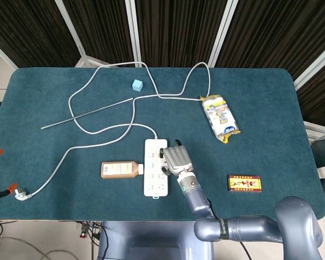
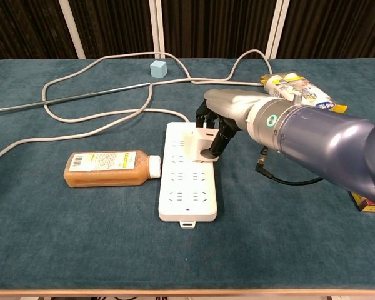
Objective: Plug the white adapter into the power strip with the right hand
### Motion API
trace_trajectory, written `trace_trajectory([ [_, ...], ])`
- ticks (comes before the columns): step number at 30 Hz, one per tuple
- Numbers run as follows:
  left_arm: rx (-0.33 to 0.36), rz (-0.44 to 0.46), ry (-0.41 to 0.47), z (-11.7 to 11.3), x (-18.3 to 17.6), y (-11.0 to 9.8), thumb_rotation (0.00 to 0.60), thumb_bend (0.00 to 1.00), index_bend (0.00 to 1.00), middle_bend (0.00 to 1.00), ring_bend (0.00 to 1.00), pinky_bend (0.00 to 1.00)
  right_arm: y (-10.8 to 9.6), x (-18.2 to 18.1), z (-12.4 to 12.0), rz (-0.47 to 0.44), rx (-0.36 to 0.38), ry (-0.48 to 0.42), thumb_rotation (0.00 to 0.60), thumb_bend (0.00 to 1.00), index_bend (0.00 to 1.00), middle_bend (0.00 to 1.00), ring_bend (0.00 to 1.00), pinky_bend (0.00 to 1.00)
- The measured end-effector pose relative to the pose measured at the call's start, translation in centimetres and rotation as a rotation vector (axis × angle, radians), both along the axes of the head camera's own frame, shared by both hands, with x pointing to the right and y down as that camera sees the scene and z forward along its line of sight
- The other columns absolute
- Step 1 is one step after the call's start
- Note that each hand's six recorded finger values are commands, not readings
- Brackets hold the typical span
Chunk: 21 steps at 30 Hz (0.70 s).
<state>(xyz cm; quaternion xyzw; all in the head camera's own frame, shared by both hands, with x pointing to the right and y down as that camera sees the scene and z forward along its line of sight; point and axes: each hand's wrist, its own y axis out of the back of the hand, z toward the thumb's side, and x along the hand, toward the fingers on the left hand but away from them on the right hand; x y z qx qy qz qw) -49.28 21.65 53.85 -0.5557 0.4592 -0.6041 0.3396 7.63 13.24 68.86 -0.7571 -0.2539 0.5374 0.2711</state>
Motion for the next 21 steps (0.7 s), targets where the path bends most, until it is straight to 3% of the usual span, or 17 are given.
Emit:
trace_trajectory([
  [21, -0.004, 0.002, 0.002, 0.0, 0.0, 0.0, 0.600, 0.09, 0.19, 0.00, 0.00, 0.00, 0.2, -1.2, 0.0, -0.021, 0.006, -0.017, 0.600, 0.52, 0.75, 0.59, 0.47, 0.14],
])
